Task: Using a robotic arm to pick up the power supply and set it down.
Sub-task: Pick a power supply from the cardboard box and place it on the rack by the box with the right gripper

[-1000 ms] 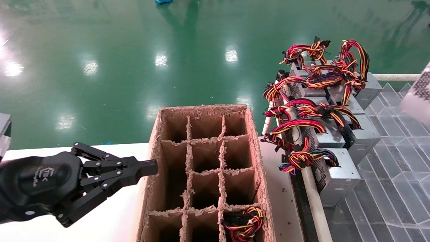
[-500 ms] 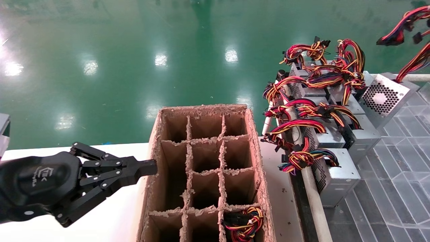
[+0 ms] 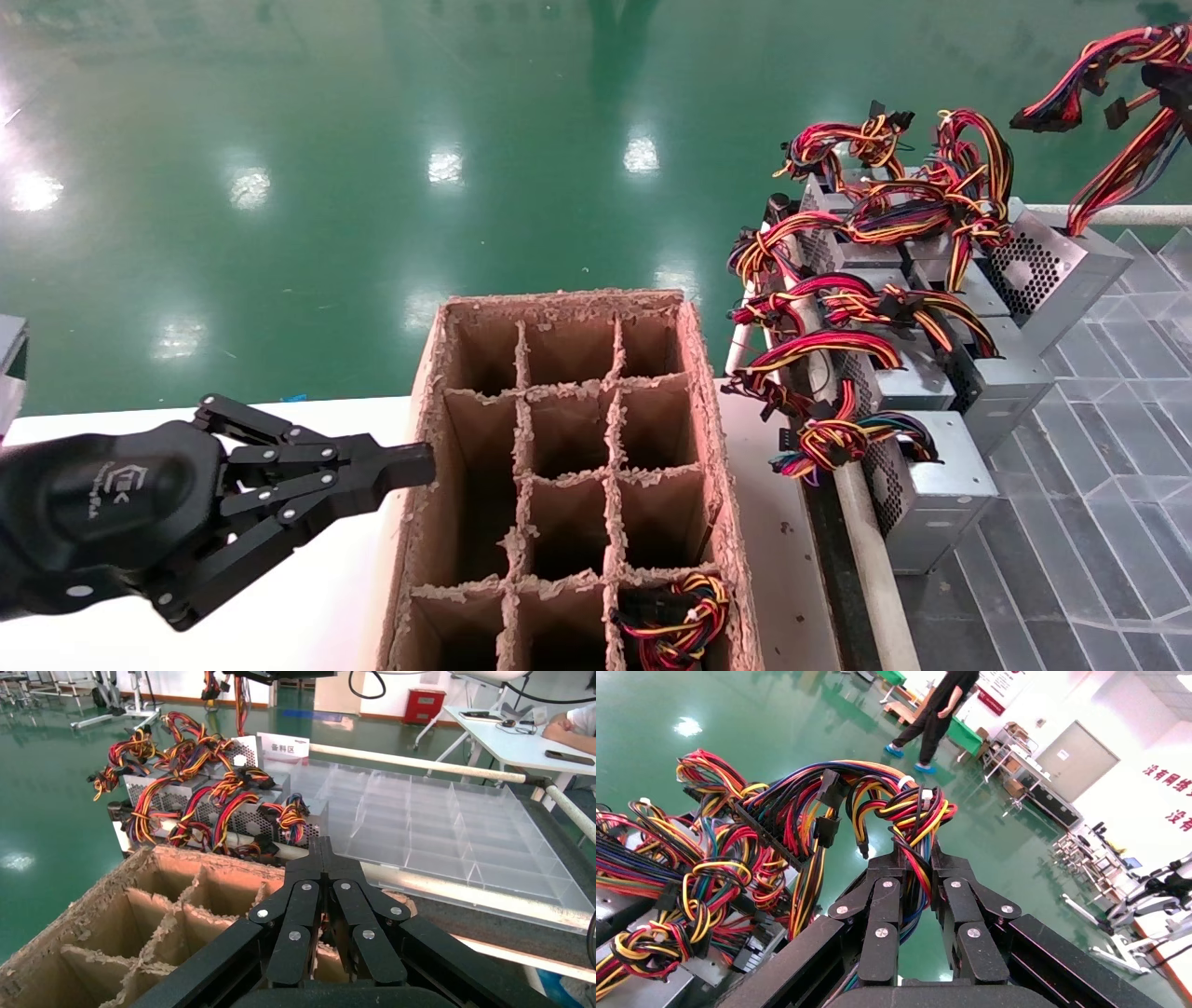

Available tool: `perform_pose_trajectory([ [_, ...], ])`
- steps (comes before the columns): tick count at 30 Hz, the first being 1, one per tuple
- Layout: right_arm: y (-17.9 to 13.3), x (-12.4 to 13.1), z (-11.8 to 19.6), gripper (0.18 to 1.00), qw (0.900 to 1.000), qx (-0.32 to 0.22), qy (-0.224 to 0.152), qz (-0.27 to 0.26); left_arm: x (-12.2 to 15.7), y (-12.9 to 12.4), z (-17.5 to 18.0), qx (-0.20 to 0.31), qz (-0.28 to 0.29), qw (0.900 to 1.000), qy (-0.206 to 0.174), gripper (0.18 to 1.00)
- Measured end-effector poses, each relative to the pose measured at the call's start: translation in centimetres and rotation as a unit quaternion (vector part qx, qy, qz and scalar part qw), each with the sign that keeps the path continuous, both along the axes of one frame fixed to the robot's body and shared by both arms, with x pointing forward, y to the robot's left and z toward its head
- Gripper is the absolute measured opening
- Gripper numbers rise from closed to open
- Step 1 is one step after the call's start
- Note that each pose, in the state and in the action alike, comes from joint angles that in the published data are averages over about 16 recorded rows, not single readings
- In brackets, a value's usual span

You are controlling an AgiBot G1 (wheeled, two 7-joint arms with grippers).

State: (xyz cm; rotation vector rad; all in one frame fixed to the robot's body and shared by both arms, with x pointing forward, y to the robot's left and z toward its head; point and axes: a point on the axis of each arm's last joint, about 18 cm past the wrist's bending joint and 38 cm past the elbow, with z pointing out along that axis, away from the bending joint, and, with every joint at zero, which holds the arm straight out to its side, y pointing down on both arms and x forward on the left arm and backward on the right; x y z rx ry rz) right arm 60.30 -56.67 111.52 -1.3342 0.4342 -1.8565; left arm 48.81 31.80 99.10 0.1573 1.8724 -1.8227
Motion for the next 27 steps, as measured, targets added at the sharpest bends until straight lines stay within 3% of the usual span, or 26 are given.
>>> perform_pose_trajectory([
  [12, -0.1, 0.0, -0.6, 0.232, 1.000, 0.000, 0.005, -0.007, 0.0, 0.0, 0.0, 0.000, 0.000, 1.0000, 0.000, 0.191],
  [27, 2.6, 1.1, -1.8, 0.232, 1.000, 0.008, 0.006, 0.023, 0.0, 0.0, 0.0, 0.000, 0.000, 1.0000, 0.000, 0.191],
])
